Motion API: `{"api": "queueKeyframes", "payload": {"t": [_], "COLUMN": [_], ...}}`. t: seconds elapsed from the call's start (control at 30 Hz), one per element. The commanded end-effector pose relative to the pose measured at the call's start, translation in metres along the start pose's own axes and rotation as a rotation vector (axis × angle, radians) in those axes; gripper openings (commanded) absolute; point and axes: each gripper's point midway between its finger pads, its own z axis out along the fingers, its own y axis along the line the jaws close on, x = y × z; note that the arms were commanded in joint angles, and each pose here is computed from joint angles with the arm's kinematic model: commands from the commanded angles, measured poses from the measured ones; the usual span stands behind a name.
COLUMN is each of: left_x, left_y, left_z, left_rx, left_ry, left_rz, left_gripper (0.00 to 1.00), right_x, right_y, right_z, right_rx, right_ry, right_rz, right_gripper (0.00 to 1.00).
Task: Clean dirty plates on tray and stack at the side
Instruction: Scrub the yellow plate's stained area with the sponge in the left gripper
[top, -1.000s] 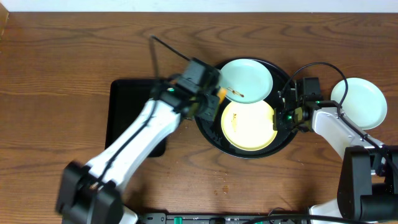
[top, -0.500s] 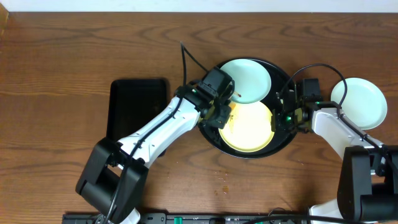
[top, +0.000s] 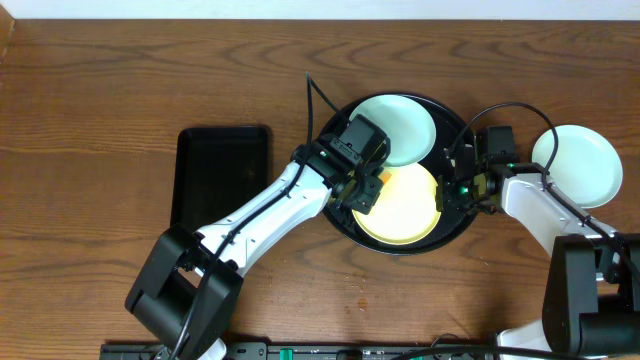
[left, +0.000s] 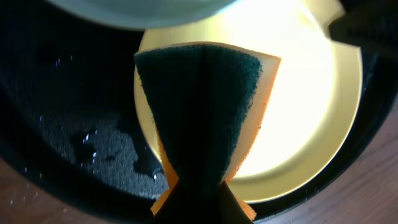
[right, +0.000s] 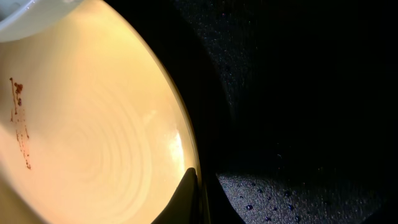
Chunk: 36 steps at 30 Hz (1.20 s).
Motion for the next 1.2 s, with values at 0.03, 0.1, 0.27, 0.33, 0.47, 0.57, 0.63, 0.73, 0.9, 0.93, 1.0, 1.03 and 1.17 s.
{"api": "queueKeyframes", "payload": {"t": [0.03,0.1,0.27,0.33,0.47,0.57,0.63,0.73,0.9,0.93,1.0,1.03,1.17], "left_x": [0.003,0.005,0.007,0.008,0.013,0.011,0.008,0.005,-0.011,-0.014,-0.014,-0.013,-0.008], "left_y": [0.0,0.001,0.002,0.001,0.002,0.002,0.001,0.0,-0.003,-0.004,-0.004,-0.003,-0.003], "left_z": [0.01,0.016,0.033,0.038,0.04,0.04,0.04,0.04,0.04,0.04,0.041,0.042,0.049], "left_rx": [0.007,0.007,0.007,0.007,0.01,0.012,0.012,0.011,0.005,0.004,0.003,0.004,0.016], "left_ry": [-0.004,0.004,0.019,0.027,0.044,0.038,0.025,0.009,-0.056,-0.068,-0.07,-0.066,-0.042], "left_rz": [0.014,0.013,0.115,0.185,0.385,0.48,0.493,0.543,0.627,0.629,0.644,0.648,0.663], "left_gripper": [0.08,0.08,0.08,0.07,0.07,0.07,0.07,0.07,0.07,0.07,0.07,0.07,0.07], "right_x": [0.004,0.004,0.004,0.004,0.004,0.003,0.003,0.003,0.003,0.003,0.003,0.003,0.003], "right_y": [0.001,0.0,0.0,0.0,0.0,0.0,0.0,0.0,-0.001,-0.001,-0.002,-0.003,-0.004], "right_z": [0.002,0.002,0.002,0.002,0.002,0.002,0.002,0.002,0.002,0.002,0.002,0.002,0.002], "right_rx": [-0.019,-0.015,-0.015,-0.014,-0.012,-0.012,-0.012,-0.012,-0.011,-0.008,-0.002,0.003,0.011], "right_ry": [0.012,0.012,0.011,0.012,0.011,0.01,0.01,0.01,0.01,0.01,0.009,0.009,0.009], "right_rz": [0.003,0.003,0.003,0.003,0.003,0.003,0.003,0.003,0.003,0.003,0.003,0.003,0.003], "right_gripper": [0.01,0.01,0.01,0.01,0.01,0.01,0.01,0.01,0.01,0.01,0.01,0.01,0.01]}}
